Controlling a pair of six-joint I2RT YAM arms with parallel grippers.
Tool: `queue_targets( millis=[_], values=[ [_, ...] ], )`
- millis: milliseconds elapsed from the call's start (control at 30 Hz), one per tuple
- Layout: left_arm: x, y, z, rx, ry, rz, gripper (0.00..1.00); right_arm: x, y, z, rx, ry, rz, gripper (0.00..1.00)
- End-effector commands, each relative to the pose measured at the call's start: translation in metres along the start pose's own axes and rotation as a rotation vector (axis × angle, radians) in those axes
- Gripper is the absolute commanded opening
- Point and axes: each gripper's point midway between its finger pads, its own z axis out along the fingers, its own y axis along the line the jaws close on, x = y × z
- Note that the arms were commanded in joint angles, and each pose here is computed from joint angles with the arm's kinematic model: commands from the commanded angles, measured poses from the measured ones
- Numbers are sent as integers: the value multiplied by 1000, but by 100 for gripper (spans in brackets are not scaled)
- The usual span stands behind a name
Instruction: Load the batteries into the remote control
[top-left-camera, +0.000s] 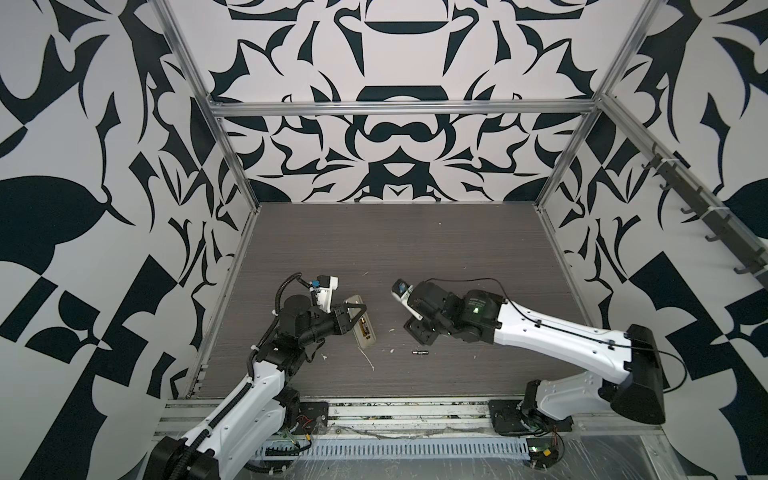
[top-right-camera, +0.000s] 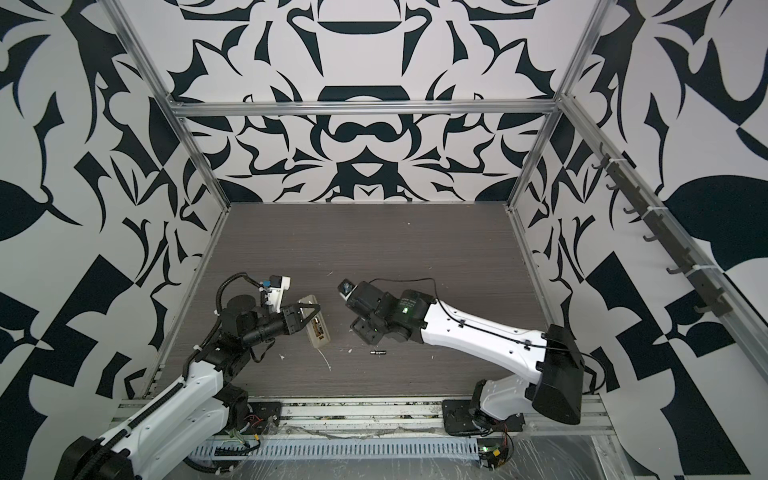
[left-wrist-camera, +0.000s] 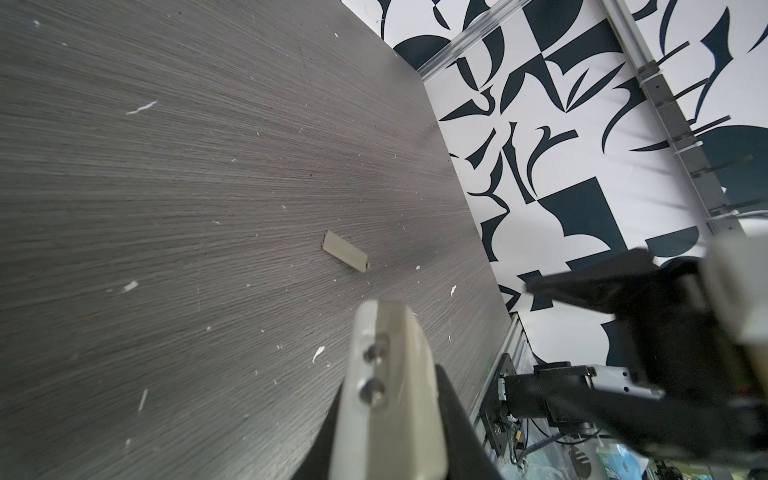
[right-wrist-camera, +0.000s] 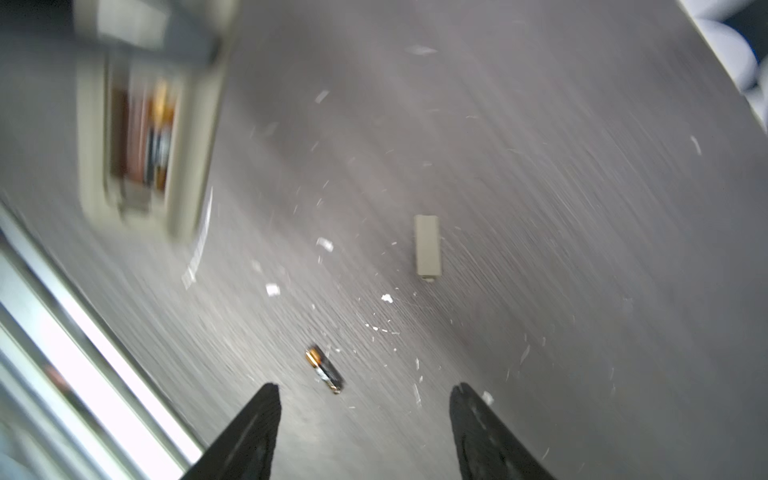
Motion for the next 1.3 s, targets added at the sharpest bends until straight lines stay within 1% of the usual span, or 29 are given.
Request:
queue_targets(
  millis=[0,100,200,267,367,500,667,767,933,1100,1267],
  values=[
    [-8,-10,-1,33,-22,40,0,24,-23,-6,119,139,473,69],
    [-7,-13,-3,47,-23,47,0,39,-15,8,59,282,724,69],
    [-10,-19,-8,56,-43,65,0,45,5,29,-35,363,891,69],
    [-11,-21,-10,59,-56,79,0,54,17,41,-49,403,979,67],
    [-13,-23,-12,64,-71,100,0,75,35,57,-24,456,1058,67],
    [-12,-23,-14,63,-72,109,0,101,35,67,46,457,1192,65],
    [-11,-22,-13,65,-72,113,0,124,23,65,162,401,1293,56],
    [-11,-23,-13,69,-73,116,0,133,21,73,184,385,1347,55],
    [-11,-23,-14,70,-77,117,0,123,19,80,180,333,1363,55],
    [-10,-23,-13,71,-72,116,0,129,21,85,192,349,1391,54],
    [-10,-23,-15,70,-79,121,0,130,21,88,207,358,1391,52]
  ],
)
